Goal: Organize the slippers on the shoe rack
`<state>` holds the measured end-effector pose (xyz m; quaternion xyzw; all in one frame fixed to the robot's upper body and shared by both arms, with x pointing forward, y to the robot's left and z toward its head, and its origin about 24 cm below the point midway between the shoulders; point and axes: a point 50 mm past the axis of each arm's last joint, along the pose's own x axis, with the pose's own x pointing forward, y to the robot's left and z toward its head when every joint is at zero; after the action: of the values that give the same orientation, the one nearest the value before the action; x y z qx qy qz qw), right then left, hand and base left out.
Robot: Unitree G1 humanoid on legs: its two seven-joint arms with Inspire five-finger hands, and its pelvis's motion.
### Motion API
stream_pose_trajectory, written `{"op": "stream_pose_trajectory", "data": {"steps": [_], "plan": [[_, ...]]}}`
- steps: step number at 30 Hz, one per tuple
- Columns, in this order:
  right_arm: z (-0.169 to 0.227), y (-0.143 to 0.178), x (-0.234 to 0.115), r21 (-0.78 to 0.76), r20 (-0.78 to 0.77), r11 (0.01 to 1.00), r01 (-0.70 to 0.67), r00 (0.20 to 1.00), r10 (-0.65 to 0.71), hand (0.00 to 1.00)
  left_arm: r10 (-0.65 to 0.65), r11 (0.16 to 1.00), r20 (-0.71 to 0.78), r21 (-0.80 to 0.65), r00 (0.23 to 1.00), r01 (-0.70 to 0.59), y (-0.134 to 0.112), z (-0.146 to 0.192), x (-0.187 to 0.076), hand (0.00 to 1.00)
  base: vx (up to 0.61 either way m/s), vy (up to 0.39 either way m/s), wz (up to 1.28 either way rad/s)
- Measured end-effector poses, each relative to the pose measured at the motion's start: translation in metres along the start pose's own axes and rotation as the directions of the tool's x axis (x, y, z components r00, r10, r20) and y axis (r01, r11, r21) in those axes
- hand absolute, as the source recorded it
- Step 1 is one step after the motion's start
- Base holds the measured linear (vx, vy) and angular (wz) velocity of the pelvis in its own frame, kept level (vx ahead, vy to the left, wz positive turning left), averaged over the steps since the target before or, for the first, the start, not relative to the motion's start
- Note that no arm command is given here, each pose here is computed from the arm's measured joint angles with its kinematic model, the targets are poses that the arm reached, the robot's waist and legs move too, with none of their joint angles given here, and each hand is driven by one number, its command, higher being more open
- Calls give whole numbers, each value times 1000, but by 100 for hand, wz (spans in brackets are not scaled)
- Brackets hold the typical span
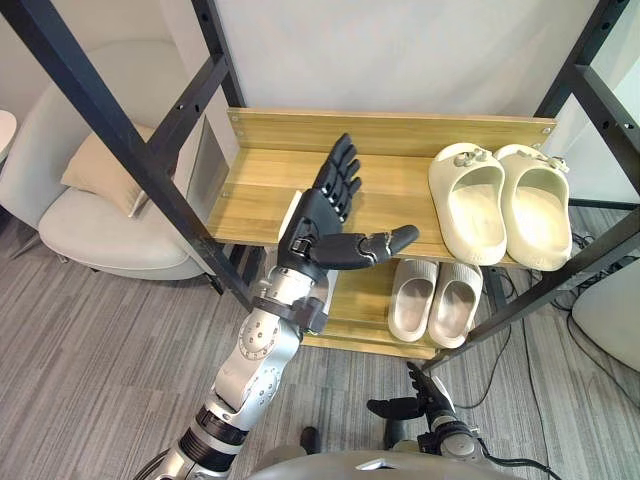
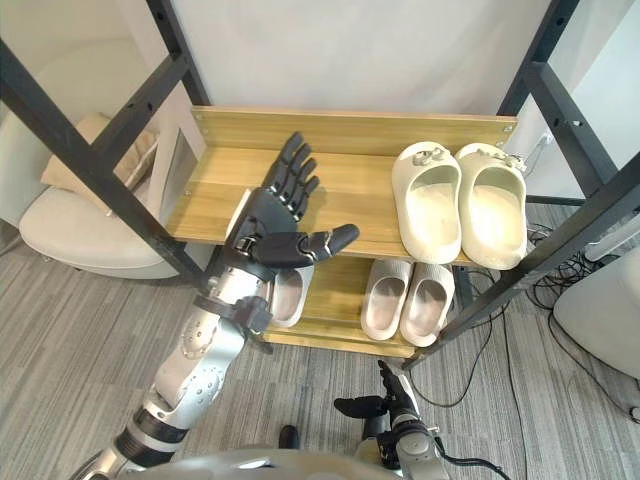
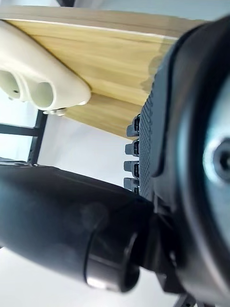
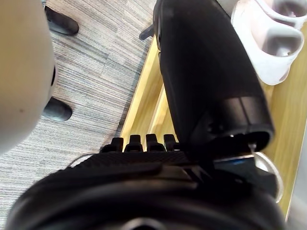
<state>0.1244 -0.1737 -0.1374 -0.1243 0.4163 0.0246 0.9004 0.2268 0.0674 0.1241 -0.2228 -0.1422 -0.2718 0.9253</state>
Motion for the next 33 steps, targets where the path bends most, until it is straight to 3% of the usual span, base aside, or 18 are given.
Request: {"op": "stream_pose_trajectory", "data": {"steps": [8,15,24,33], "plan": [[-1,-3,0,-47,0,999,-26,1000,26,100,-285,942,-124,-218,951,254,-45,-26,-16,100,-3,-2,2],[1,1,0,-96,7,994,-53,999,54,100,-380,915,-235,-241,895,325,-47,-45,-30,100,14,-1,3],[1,5,0,-120,6,989,-84,996,86,100,-240,969,-534,-185,811,165,-10,-96,-84,100,-23,0,11],[1,9,0,-134,3,986,-103,995,104,100,-19,998,-745,23,667,55,30,-133,-136,100,8,-1,4]]}}
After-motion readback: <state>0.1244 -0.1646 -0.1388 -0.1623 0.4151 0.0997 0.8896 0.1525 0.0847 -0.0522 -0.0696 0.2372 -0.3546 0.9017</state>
